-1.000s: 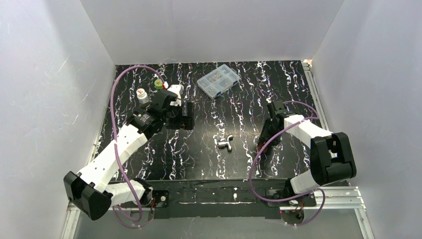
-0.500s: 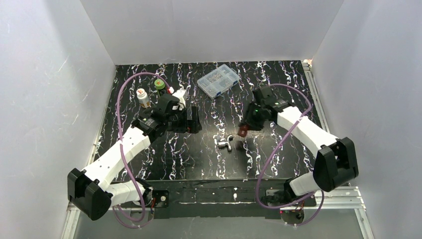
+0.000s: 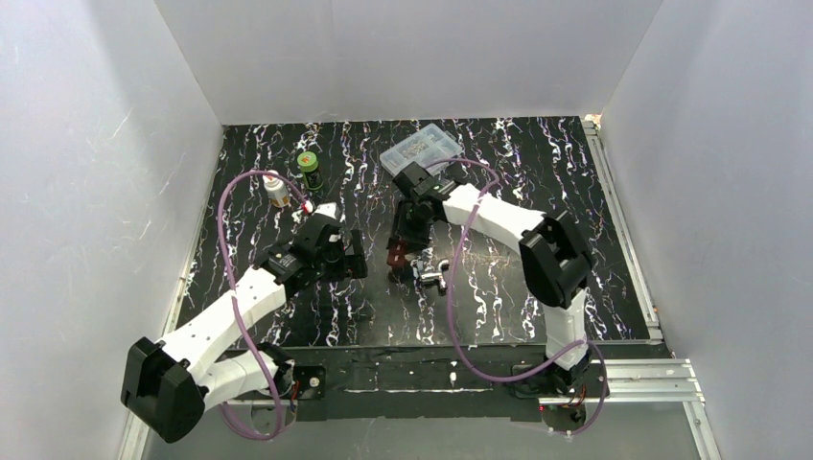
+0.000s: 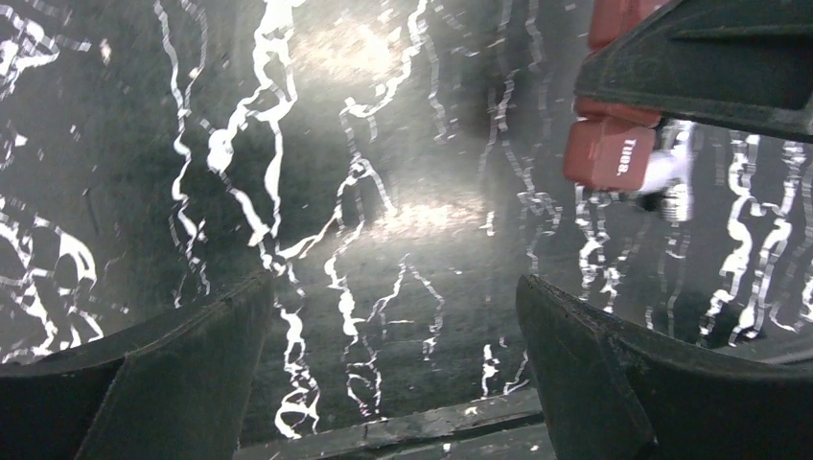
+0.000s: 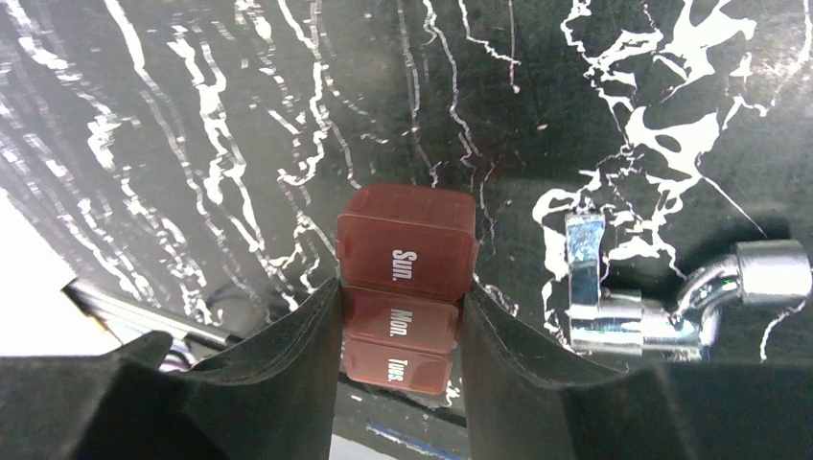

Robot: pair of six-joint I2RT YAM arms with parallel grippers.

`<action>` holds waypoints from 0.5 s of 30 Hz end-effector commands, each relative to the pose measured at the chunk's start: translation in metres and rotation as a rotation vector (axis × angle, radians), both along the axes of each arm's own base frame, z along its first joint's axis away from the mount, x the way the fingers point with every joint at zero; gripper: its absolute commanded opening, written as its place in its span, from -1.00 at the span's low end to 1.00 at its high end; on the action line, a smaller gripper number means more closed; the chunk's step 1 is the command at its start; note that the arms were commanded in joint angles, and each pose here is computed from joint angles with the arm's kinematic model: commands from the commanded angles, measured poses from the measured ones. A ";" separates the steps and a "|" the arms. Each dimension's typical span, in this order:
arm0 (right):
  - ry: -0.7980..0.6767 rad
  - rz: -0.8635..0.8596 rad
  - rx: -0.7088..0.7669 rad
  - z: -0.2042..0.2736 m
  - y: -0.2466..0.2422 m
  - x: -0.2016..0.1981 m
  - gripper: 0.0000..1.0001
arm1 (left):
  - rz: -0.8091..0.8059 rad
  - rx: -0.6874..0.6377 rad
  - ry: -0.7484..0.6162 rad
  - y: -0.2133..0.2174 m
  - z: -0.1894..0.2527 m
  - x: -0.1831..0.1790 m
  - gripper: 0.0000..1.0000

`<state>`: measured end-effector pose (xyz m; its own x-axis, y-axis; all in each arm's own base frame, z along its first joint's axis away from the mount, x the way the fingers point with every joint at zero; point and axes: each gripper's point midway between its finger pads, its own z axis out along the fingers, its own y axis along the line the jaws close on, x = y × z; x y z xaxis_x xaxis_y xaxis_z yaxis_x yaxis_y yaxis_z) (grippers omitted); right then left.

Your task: Sort the pills into containers

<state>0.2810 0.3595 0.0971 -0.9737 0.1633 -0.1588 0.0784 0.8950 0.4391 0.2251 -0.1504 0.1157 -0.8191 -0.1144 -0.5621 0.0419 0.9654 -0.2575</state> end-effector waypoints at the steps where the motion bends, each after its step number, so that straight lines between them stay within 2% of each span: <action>1: 0.025 -0.024 -0.034 -0.011 0.006 0.006 -0.32 | 0.106 0.060 0.014 0.021 -0.014 -0.005 0.96; 5: 0.036 -0.011 -0.089 -0.036 0.008 0.007 -0.20 | 0.100 0.068 0.010 0.021 -0.015 -0.004 0.95; 8: 0.052 -0.002 -0.110 -0.047 0.008 0.005 -0.05 | 0.087 0.068 0.008 0.019 -0.014 -0.002 0.95; 12: 0.037 0.007 -0.093 -0.044 0.008 0.004 0.39 | 0.061 0.056 0.016 0.013 -0.016 -0.001 0.93; 15: 0.008 0.021 -0.077 -0.035 0.008 0.006 0.56 | 0.036 0.047 0.025 0.007 -0.019 0.001 0.90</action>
